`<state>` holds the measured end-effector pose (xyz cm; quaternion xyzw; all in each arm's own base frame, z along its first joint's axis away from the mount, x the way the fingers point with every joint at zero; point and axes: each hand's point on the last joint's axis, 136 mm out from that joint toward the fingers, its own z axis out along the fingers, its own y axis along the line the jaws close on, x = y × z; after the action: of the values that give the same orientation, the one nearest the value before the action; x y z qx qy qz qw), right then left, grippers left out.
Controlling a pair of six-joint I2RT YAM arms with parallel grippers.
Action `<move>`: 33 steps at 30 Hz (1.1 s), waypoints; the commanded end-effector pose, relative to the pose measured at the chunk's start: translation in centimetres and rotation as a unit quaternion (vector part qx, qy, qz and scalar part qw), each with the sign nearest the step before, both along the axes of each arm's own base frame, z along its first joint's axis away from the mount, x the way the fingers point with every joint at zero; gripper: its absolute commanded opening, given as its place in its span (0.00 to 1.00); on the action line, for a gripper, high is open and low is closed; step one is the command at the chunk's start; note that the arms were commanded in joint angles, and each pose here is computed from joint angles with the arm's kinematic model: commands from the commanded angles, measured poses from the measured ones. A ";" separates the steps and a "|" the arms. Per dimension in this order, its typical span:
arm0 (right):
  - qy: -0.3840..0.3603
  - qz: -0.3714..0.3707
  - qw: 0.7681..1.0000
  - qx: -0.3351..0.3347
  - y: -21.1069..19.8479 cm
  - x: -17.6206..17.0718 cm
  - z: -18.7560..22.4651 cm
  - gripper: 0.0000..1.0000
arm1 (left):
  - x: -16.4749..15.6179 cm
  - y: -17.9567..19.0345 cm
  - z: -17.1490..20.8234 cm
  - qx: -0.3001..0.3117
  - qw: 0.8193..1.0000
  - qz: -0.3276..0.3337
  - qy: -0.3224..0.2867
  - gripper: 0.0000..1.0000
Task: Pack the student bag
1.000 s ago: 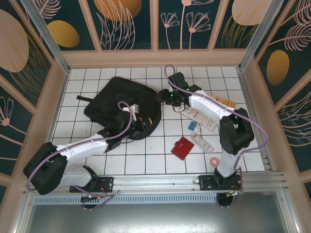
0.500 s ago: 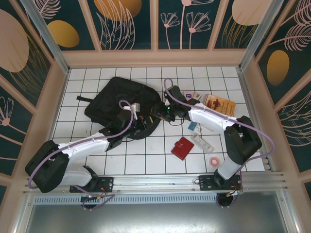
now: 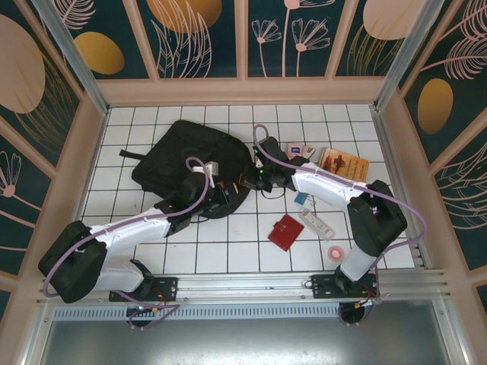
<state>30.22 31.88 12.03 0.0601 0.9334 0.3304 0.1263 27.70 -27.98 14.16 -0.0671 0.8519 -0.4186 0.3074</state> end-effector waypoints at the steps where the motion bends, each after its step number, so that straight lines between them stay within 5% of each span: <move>1: -0.018 -0.011 0.999 -0.033 -1.5 1.0 0.2 0.00 | 0.2 0.9 1.3 0.005 1.000 0.008 -0.027 0.00; 17: -0.047 -0.003 0.997 -0.066 -2.8 2.1 1.1 0.00 | -1.2 4.1 0.6 0.023 0.999 0.029 -0.020 0.00; 21: -0.035 0.009 0.998 -0.046 -1.1 1.2 1.6 0.44 | -1.4 3.7 0.3 0.011 1.000 0.022 -0.014 0.00; 23: -0.025 0.014 0.999 -0.026 0.1 0.6 2.0 0.56 | -1.3 3.5 0.2 0.006 1.000 0.020 -0.011 0.00; 33: 0.030 -0.006 1.000 -0.003 2.2 -0.8 -0.2 0.55 | -1.3 3.1 0.5 -0.006 1.000 0.017 -0.013 0.00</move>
<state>29.62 32.87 12.52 0.0608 0.9396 0.3152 0.1188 26.09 -24.62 14.02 -0.0770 0.8535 -0.4055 0.3182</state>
